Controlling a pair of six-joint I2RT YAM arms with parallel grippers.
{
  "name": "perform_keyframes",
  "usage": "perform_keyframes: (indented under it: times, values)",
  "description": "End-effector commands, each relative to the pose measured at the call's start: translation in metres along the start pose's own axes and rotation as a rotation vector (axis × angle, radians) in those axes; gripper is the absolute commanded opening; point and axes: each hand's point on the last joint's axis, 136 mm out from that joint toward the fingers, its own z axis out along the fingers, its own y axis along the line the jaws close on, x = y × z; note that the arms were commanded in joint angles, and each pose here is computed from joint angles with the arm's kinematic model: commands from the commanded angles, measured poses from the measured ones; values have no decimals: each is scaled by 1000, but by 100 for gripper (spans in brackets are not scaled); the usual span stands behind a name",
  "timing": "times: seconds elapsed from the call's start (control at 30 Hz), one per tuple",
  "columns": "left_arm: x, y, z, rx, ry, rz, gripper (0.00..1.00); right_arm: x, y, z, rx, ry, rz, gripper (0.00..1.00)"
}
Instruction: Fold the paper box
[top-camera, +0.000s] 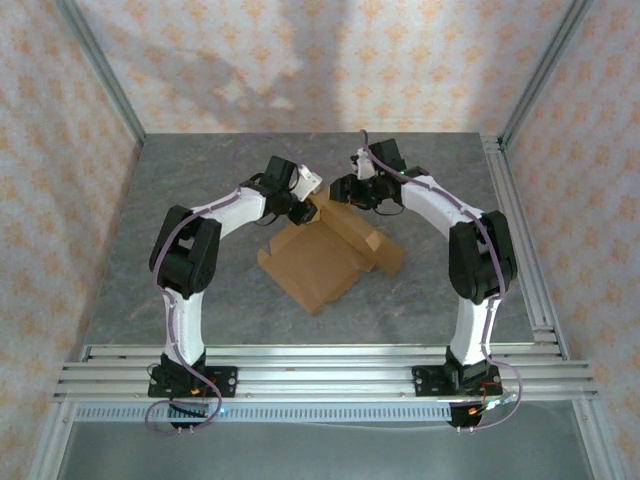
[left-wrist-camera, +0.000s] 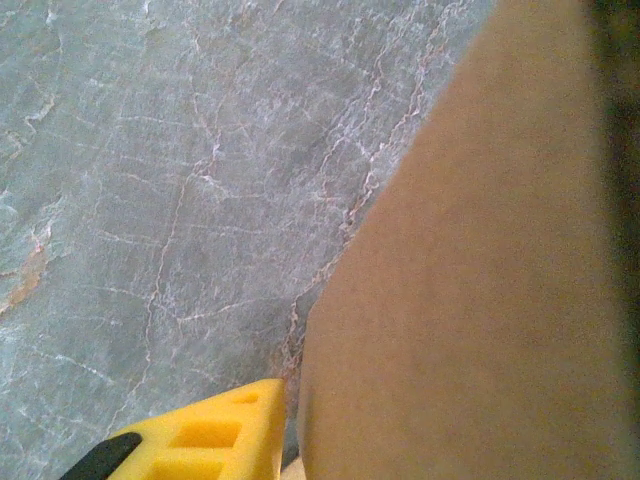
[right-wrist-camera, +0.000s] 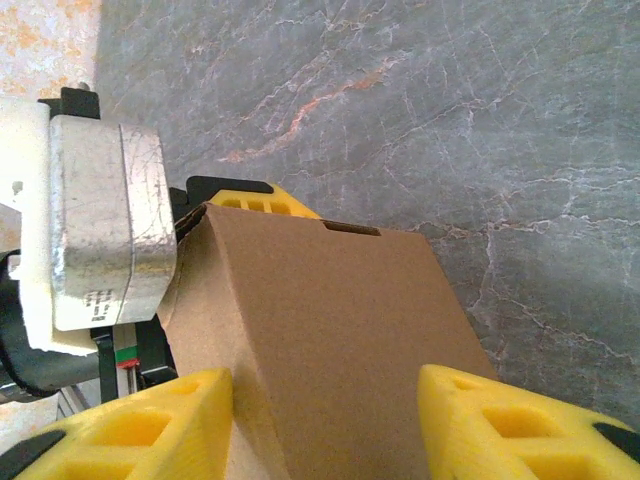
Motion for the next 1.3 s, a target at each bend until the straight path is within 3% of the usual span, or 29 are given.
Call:
perform_keyframes:
  times: [0.0,0.27,0.47,0.87,1.27]
  values:
    - [-30,-3,-14,-5,-114,7,26,14,-20,8,34,39,57,50]
    - [-35,-5,-14,6,-160,-8,26,14,-17,11,-5,41,82,50]
    - [-36,-6,-10,20,-169,-30,13,12,-18,10,-12,35,94,50]
    - [-40,-4,-13,9,-199,-59,3,13,-15,9,-32,28,112,50]
    - [-49,6,-16,-45,-225,-117,0,29,20,25,-157,12,144,49]
